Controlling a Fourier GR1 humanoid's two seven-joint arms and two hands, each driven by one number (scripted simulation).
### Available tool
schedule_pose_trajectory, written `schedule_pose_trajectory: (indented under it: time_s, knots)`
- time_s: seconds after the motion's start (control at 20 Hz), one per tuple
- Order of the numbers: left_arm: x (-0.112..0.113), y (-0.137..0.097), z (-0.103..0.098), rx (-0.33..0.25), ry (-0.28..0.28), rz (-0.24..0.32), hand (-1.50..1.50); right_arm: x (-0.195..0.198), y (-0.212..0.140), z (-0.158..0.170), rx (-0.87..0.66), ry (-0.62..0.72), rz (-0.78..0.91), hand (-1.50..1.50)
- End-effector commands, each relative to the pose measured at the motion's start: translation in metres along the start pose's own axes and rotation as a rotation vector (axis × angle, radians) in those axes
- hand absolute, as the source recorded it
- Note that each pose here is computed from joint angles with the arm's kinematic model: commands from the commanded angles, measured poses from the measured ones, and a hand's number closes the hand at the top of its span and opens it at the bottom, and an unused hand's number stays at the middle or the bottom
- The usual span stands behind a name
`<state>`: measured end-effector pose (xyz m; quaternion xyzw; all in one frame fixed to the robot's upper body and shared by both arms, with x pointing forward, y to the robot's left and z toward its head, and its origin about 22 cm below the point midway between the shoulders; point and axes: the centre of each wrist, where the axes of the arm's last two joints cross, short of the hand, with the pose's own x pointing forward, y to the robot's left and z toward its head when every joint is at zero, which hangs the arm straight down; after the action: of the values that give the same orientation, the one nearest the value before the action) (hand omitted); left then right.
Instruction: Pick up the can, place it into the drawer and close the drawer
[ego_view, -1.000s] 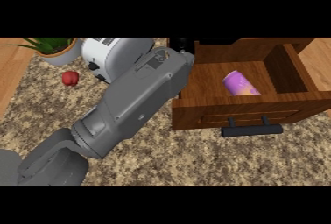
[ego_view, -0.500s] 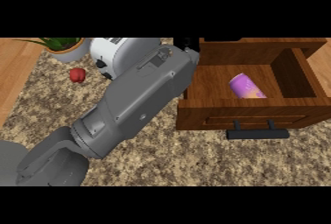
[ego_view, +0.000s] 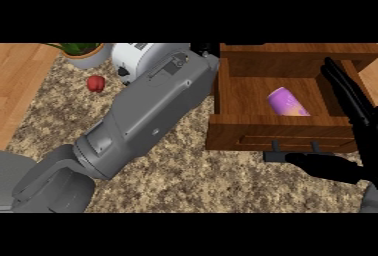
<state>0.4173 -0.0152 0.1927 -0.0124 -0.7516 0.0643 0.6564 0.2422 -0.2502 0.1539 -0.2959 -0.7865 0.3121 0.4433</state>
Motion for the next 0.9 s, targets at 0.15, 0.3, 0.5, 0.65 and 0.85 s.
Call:
schedule_pose_trajectory:
  time_s: [0.15, 0.3, 0.5, 0.65, 0.85]
  knots:
    - [-0.006, 0.032, -0.01, 0.03, 0.007, -0.02, -1.5, 0.007, 0.055, -0.052, 0.096, -0.04, 0.188, -1.5]
    - [0.009, 0.03, -0.009, 0.011, 0.015, -0.007, -1.5, -0.023, 0.06, -0.069, 0.146, -0.05, 0.257, -1.5]
    - [0.017, 0.053, -0.014, 0.021, -0.013, -0.037, -1.5, -0.033, 0.095, -0.066, 0.207, -0.016, 0.383, -1.5]
    - [0.021, 0.054, -0.016, 0.063, -0.024, -0.045, -1.5, -0.043, 0.105, -0.098, 0.155, 0.013, 0.385, -1.5]
    - [0.025, 0.075, -0.018, 0.059, -0.008, -0.042, -1.5, -0.066, 0.14, -0.091, 0.198, 0.068, 0.418, -1.5]
